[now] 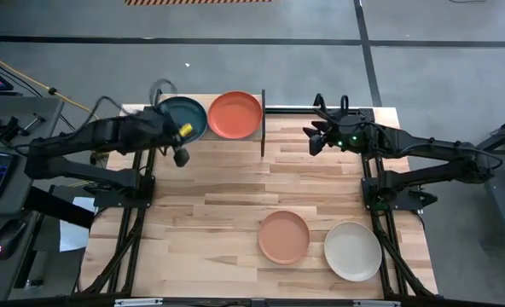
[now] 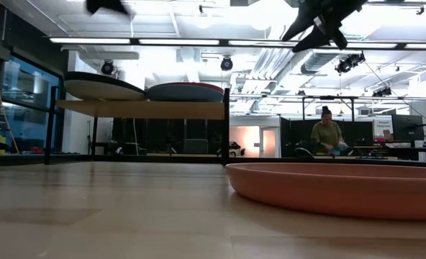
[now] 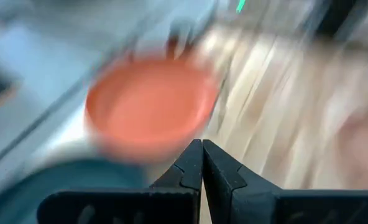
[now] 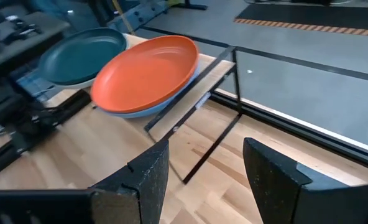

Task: Place and stack plates onto a shelf
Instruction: Stack the light orange plate on top of the orange plate on the shelf

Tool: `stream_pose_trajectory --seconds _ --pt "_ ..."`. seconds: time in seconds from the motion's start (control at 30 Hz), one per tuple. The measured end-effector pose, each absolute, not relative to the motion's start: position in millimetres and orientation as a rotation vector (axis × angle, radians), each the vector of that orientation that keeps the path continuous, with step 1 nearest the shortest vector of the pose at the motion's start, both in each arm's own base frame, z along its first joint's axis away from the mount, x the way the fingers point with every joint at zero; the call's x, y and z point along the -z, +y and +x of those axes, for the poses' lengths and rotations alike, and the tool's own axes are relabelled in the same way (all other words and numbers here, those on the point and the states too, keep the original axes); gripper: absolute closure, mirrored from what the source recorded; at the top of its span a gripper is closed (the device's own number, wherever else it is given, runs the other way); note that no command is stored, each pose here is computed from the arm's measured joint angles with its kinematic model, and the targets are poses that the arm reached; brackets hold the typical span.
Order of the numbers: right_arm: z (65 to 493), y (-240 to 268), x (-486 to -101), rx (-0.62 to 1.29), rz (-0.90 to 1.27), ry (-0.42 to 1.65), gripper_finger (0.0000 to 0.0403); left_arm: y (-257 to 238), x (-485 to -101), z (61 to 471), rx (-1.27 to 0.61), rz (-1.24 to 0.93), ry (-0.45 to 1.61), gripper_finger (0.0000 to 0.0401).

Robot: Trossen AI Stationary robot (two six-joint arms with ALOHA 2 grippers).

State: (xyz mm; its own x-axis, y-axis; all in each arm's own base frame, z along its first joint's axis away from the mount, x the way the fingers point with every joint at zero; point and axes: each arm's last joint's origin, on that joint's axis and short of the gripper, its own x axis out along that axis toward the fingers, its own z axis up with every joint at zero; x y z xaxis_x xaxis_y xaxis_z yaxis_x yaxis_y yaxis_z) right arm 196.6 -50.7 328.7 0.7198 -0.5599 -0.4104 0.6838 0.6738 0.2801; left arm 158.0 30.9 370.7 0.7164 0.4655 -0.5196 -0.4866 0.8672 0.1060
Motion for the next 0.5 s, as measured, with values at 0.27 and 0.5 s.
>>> stream_pose_trajectory --seconds 0.27,0.5 --pt "187.1 -46.1 -336.9 0.596 0.424 0.295 0.0215 27.1 -386.5 184.8 -0.248 -0.077 0.079 0.0401" --pt "187.3 -44.6 -337.0 0.54 0.406 0.314 0.0215 28.8 -373.1 193.4 -0.26 -0.1 -0.039 0.0401"
